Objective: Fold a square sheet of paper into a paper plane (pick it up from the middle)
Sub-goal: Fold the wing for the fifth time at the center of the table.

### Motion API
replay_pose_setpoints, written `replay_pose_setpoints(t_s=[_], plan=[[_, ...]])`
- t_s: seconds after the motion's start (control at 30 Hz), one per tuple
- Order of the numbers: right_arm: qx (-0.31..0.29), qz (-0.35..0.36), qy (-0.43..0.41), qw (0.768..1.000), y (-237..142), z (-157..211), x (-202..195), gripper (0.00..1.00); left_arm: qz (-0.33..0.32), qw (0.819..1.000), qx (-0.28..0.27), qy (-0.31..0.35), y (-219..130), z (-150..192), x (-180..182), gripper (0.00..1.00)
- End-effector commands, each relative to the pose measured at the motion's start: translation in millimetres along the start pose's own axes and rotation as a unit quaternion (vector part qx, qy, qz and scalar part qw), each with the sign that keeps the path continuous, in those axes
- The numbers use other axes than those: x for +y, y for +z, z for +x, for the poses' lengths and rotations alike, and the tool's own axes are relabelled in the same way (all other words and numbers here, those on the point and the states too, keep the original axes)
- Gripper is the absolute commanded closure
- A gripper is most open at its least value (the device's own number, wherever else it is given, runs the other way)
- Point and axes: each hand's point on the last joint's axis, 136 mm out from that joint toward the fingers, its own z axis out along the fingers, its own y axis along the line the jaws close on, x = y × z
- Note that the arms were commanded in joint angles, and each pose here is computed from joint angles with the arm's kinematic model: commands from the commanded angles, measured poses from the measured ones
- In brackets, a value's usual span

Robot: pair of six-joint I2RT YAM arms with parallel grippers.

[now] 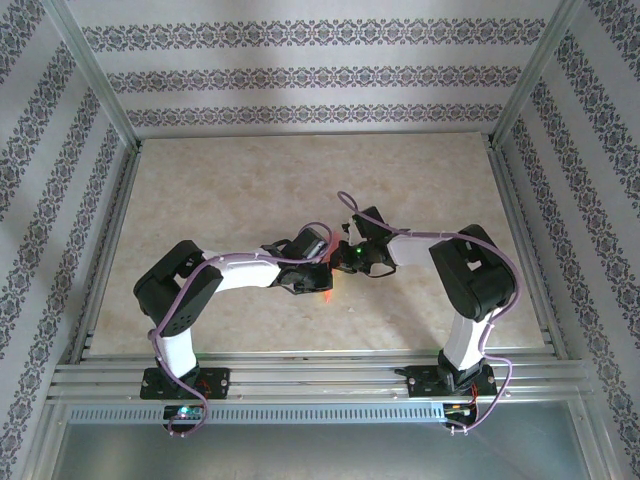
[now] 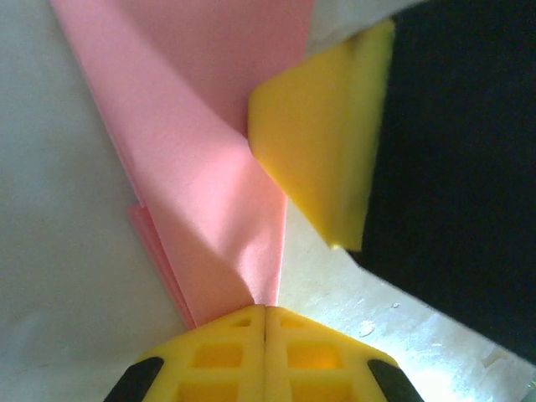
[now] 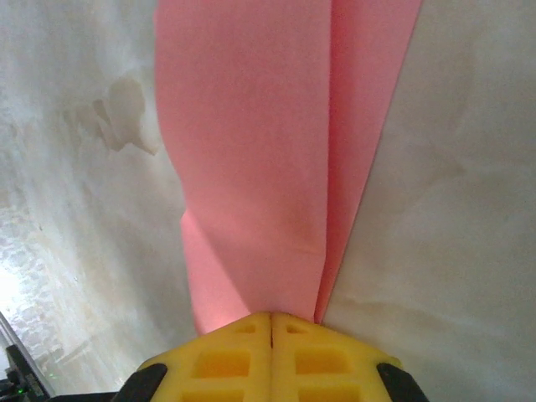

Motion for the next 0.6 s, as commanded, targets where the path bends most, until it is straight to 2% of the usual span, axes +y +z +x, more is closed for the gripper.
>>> replay_pose_setpoints(t_s=[0.0,0.33,0.57], plan=[[-0.041,0.041,0.020,0.998,-1.0,-30.2,-22.7,0.97,-0.070,0.996,0.056,-0.017,2.6,36.1,44.5,1.00],[-0.064,0.062,0.024,0.996,-5.5,-67.9,-33.7,0.96,-0.091,0.992,0.090,-0.010,5.5,52.9,58.4,1.00],[-0.081,0.049,0.026,0.995,-11.1,-95.2,-38.2,0.96,-0.095,0.990,0.104,-0.008,8.8,57.6,61.3,1.00]])
